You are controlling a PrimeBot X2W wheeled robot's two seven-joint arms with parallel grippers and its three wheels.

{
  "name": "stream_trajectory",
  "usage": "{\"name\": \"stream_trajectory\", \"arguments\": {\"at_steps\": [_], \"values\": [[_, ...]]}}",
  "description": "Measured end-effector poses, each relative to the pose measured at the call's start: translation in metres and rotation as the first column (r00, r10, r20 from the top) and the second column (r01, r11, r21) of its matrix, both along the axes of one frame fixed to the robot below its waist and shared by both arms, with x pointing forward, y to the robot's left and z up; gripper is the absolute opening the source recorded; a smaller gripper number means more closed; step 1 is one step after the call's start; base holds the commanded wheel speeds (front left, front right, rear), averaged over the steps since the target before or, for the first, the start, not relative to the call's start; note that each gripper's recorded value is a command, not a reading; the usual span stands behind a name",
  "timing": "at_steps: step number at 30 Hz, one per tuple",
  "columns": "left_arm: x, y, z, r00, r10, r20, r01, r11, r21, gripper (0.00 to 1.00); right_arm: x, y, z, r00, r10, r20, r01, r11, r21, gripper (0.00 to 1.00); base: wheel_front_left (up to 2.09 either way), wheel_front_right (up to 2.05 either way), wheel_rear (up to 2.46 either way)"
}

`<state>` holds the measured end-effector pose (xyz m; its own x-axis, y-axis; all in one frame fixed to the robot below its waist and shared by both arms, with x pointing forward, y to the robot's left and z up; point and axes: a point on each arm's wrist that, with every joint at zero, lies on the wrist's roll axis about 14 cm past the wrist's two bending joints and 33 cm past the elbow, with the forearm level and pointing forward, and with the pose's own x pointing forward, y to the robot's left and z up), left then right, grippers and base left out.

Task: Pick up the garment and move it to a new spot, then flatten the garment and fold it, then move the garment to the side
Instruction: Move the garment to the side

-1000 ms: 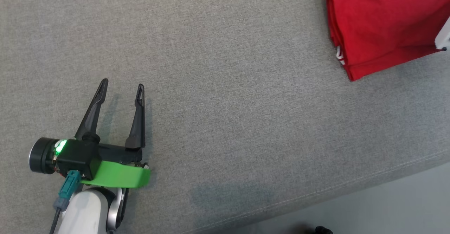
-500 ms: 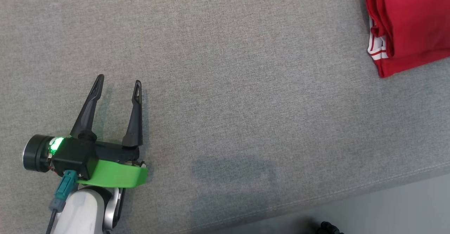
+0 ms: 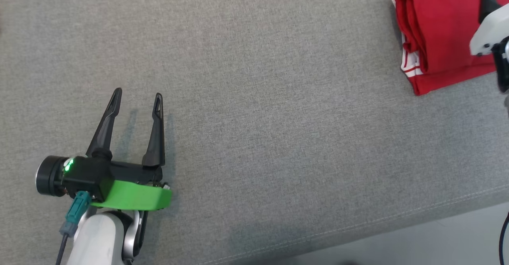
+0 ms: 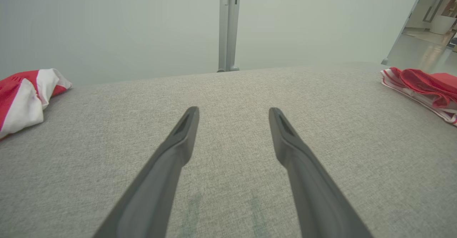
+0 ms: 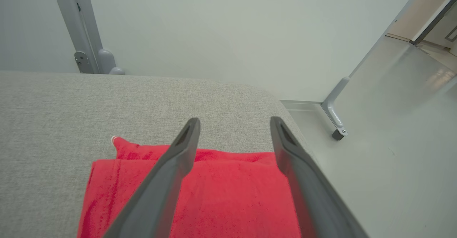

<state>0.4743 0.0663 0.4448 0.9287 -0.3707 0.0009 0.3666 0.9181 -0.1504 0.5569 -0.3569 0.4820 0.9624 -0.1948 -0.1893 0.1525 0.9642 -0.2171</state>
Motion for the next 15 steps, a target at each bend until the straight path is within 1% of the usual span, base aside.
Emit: {"name": "stream_trajectory", "arguments": {"at_steps": [4, 7, 15], "values": [[-0.003, 0.006, 0.011, 0.999, 0.034, 0.017, -0.034, 0.999, -0.015, 1.00, -0.004, 0.030, 0.015, 0.995, 0.069, 0.069, -0.071, 0.997, 0.015, 1.00, 0.00, 0.00, 0.00], [-0.007, 0.013, 0.018, 0.997, 0.068, 0.023, -0.067, 0.997, -0.026, 1.00, -0.014, 0.054, 0.021, 0.987, 0.112, 0.111, -0.118, 0.992, 0.044, 1.00, 0.00, 0.00, 0.00], [-0.030, 0.046, 0.025, 0.984, 0.180, 0.000, -0.179, 0.983, -0.026, 1.00, -0.049, 0.119, 0.035, 0.953, 0.202, 0.228, -0.236, 0.963, 0.132, 1.00, 0.00, 0.00, 0.00]]}}
